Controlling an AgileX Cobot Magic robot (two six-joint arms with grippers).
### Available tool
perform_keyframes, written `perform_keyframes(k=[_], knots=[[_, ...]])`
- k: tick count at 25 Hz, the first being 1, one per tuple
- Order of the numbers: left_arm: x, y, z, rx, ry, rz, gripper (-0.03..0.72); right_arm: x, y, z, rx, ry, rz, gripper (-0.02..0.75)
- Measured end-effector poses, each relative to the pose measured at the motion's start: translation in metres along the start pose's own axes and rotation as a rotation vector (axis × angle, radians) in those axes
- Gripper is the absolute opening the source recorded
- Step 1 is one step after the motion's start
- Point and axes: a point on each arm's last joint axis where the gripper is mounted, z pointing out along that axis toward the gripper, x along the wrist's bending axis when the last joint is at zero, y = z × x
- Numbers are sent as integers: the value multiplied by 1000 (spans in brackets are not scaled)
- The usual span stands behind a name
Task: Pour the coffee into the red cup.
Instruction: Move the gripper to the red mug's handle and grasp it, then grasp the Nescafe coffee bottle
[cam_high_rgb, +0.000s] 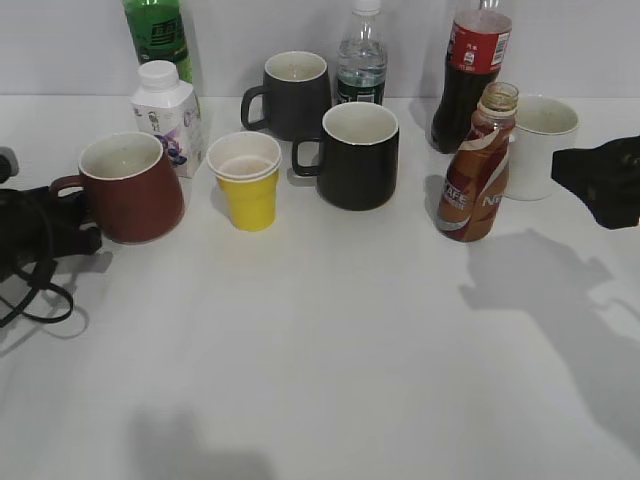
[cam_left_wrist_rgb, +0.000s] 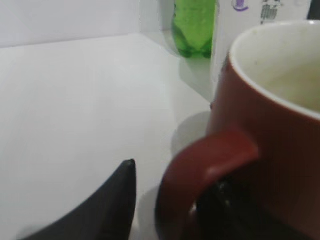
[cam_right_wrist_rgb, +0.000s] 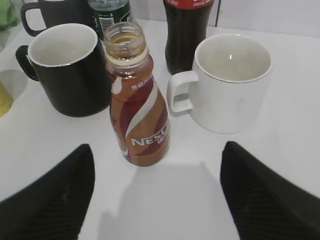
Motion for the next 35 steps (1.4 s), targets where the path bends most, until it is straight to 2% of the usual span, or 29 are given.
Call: perform_keyframes(k=[6, 12, 14, 18, 27, 30, 35], knots=[[1, -2, 15, -29, 10, -9, 296, 0, 0, 0, 0, 0, 0, 586], [0, -1, 31, -67, 3, -5, 174, 5, 0, 0, 1, 20, -9, 586], [1, -2, 32, -67, 11, -9, 97, 14, -1, 0, 4, 61, -38, 585], [1, -2, 31, -68, 11, -9, 90, 26, -4, 12, -16, 94, -100, 564], [0, 6, -16, -17, 5, 3, 76, 24, -33, 71, -11, 16, -111, 584], [0, 14, -33, -40, 5, 6, 76, 24, -42, 84, -19, 3, -99, 587], [0, 36, -53, -122, -4, 16, 76, 28, -54, 102, -45, 30, -100, 588]])
